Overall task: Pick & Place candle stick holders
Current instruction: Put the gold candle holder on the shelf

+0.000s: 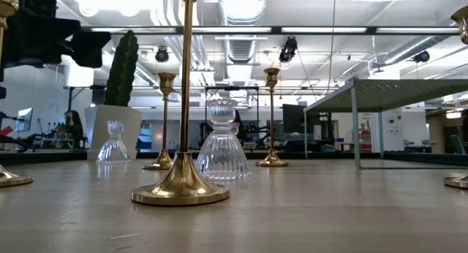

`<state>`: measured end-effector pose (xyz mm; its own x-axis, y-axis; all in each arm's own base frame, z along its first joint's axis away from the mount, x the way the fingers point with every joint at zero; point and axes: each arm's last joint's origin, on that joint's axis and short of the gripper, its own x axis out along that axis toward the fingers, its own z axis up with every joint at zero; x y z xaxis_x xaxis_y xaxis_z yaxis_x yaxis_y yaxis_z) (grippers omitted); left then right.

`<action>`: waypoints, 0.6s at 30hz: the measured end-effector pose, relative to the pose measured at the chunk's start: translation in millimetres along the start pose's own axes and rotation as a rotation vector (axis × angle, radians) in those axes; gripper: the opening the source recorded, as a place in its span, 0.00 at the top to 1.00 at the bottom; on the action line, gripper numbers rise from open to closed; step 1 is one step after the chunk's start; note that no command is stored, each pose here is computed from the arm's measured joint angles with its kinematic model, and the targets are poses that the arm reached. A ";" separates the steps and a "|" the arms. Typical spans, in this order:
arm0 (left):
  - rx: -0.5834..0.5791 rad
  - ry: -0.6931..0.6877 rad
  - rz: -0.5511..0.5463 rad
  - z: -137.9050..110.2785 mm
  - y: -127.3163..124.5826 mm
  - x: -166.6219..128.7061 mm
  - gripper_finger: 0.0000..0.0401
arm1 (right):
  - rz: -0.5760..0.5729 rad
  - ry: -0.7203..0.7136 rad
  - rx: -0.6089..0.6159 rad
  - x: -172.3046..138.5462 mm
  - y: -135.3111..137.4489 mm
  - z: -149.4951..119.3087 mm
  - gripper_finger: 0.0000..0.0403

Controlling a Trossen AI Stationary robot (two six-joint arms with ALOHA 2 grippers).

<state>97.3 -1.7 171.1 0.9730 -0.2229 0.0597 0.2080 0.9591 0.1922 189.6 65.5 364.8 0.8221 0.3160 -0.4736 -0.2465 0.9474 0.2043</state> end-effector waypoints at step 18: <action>0.000 0.000 0.000 0.0 0.0 0.0 0.32 | -0.395 -0.221 0.308 1.9 105.8 -71.6 0.98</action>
<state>97.3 -1.7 171.1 0.9730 -0.2231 0.0597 0.2081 0.9590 0.1922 128.3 170.0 324.2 0.9180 -0.1108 -0.3808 0.2374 0.9226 0.3040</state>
